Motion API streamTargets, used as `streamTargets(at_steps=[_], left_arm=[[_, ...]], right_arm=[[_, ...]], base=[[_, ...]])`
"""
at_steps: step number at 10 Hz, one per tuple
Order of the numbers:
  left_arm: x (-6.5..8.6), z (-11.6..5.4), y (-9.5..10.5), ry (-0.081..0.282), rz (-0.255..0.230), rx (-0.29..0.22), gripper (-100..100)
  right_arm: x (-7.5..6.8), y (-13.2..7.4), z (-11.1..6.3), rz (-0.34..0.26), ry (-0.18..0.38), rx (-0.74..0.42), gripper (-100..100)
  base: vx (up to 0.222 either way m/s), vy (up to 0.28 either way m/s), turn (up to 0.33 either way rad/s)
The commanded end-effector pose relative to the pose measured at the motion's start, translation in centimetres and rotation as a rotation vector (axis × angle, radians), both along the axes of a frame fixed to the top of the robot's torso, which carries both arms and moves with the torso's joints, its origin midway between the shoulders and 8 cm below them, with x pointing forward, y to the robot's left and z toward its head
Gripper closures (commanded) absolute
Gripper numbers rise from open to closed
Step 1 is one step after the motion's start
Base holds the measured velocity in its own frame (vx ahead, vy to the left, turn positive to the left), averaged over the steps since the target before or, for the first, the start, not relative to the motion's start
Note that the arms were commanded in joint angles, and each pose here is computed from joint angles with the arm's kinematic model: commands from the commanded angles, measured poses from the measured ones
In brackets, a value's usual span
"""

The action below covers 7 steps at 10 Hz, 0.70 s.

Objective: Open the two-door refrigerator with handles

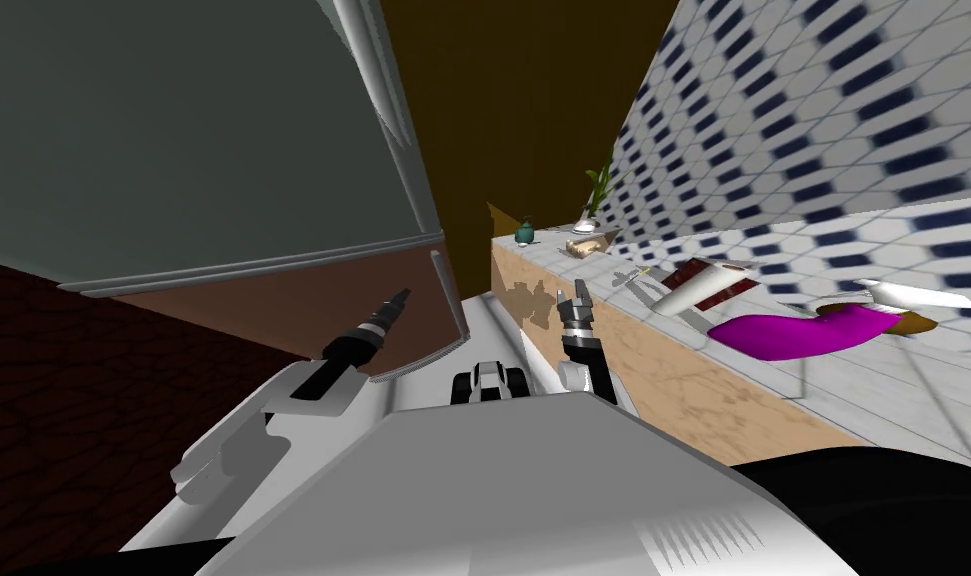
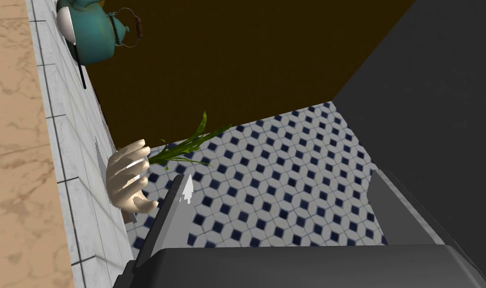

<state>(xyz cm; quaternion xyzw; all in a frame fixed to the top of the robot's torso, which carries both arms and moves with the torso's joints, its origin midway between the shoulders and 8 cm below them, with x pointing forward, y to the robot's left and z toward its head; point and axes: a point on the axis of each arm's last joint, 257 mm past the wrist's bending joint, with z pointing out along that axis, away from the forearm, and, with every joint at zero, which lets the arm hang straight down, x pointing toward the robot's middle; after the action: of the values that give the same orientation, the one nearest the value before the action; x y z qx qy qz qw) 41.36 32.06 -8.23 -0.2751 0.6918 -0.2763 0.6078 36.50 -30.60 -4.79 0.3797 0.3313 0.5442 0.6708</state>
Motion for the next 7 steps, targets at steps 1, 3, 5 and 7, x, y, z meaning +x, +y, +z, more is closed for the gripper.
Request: streamTargets(at_steps=[1,3,5,7], left_arm=[[0.2,1.6,0.7,-0.024,0.022,0.001,-100],[0.6,2.2,2.0,-0.029,0.056,0.003,-100],[1.0,3.0,3.3,-0.036,0.089,0.007,-100],[1.0,4.1,3.9,-0.048,0.109,0.014,-100]], right_arm=[[0.0,0.0,0.0,0.0,0.0,0.0,0],[0.0,0.0,0.0,0.0,0.0,0.0,0],[0.0,0.0,0.0,0.0,0.0,0.0,0],[0.0,0.0,0.0,0.0,0.0,0.0,0]], base=[[0.195,-0.12,0.009],[0.216,-0.121,0.011],[0.22,-0.121,0.011],[0.215,-0.116,0.01]])
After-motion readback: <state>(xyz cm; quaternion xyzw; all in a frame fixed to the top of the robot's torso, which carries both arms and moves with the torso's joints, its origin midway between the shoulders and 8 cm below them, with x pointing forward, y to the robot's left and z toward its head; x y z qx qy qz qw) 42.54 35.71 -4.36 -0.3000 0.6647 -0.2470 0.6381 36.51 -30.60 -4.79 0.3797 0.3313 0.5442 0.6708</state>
